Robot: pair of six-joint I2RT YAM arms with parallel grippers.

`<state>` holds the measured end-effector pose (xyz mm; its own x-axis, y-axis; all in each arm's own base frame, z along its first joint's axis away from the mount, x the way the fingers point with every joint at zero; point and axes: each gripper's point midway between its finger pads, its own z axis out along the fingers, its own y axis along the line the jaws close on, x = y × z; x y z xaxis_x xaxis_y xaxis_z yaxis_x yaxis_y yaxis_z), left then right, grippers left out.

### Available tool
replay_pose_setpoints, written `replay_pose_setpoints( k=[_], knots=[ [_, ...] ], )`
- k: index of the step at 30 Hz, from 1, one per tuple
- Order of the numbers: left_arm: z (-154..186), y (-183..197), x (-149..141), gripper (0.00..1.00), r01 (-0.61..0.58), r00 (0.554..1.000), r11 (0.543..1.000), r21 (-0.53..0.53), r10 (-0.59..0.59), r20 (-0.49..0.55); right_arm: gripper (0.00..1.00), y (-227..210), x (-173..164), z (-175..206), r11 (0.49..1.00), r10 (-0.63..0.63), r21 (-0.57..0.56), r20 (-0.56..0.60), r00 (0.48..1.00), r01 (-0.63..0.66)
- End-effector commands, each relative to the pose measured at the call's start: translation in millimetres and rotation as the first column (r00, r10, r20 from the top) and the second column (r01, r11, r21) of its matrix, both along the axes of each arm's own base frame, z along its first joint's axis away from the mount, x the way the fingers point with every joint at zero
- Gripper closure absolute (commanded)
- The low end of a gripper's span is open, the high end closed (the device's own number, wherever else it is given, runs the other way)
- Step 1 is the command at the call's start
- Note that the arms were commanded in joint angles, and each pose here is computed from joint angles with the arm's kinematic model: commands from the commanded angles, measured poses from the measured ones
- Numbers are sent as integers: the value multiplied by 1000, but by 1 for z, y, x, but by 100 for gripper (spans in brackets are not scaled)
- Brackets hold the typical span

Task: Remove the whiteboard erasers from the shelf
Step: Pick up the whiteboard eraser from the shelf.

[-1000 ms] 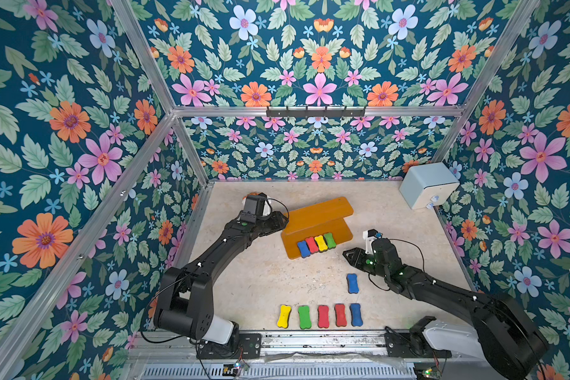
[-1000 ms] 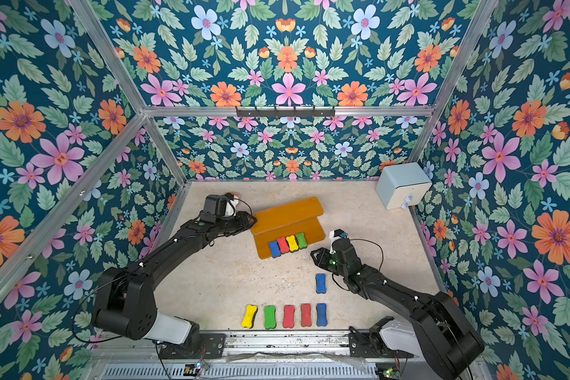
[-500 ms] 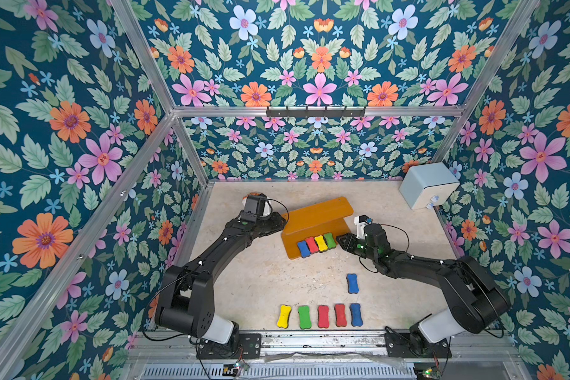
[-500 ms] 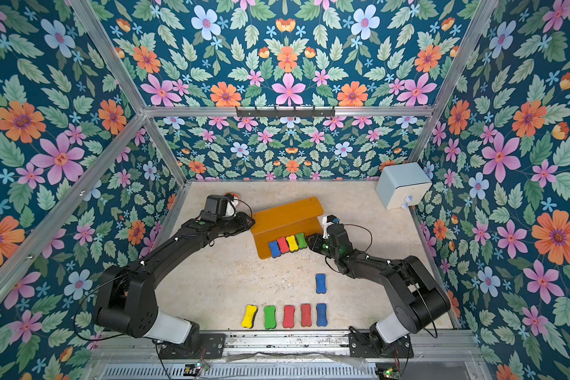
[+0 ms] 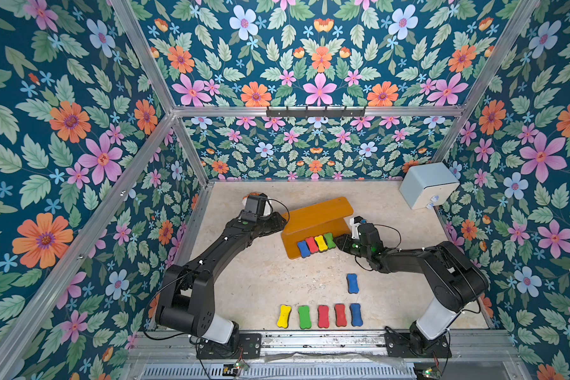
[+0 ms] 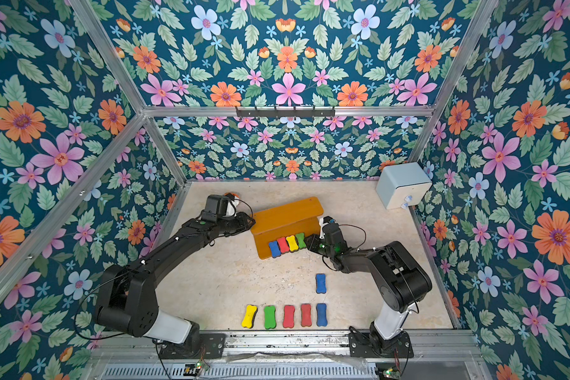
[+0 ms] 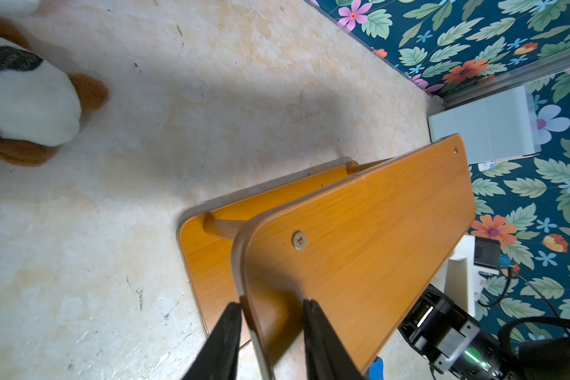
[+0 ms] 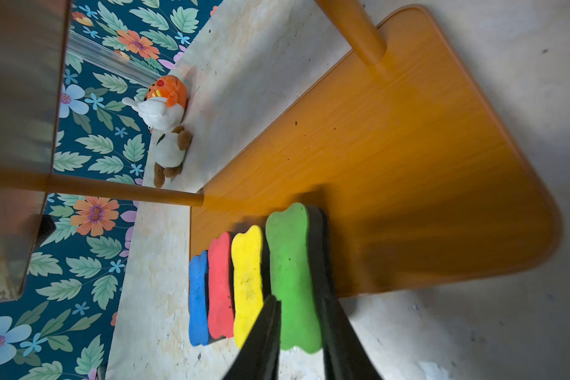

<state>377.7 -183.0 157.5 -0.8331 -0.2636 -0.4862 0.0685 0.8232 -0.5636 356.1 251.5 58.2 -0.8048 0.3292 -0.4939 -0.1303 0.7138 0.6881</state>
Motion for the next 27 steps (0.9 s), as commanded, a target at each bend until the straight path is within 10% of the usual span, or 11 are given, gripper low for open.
replay_pose_setpoints(
  k=[1, 27],
  knots=[
    [-2, 1, -1, 64, 5, 1000, 1000, 10, -5, -2, 72, 2, 7, 5, 1000, -1, 6, 41, 999, 1],
    [-6, 0, -2, 64, 10, 1000, 1000, 11, -10, -14, 76, 10, 8, -13, 1000, 19, 25, -2, 1000, -19]
  ],
)
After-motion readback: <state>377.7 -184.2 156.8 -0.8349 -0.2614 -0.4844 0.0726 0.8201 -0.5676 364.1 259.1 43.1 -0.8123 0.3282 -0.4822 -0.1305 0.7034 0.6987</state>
